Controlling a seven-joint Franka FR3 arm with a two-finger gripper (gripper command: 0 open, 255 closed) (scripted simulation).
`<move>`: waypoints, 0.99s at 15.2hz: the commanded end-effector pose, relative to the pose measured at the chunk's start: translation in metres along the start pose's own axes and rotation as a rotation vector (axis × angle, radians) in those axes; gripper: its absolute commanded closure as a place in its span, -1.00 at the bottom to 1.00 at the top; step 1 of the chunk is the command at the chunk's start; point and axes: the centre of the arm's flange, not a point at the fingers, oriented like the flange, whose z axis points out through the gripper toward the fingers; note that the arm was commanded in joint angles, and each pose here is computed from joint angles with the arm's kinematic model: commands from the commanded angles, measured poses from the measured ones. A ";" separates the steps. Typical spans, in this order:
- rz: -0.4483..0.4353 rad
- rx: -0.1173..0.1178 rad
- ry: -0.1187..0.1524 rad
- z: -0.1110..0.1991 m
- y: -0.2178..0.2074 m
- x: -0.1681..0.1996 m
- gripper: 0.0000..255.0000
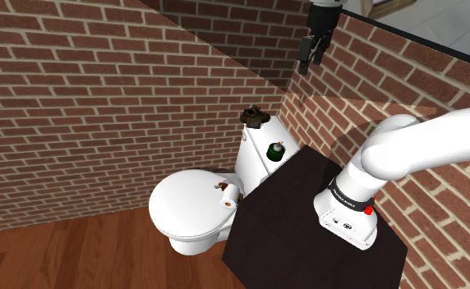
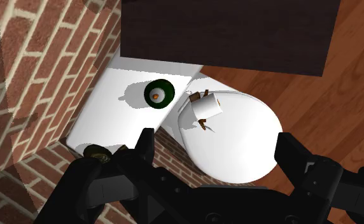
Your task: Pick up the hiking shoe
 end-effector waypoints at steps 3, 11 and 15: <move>-0.006 0.001 0.000 0.018 0.013 0.014 -1.00; -0.029 0.003 0.002 0.089 0.066 0.072 -1.00; -0.040 0.004 0.003 0.125 0.091 0.102 -1.00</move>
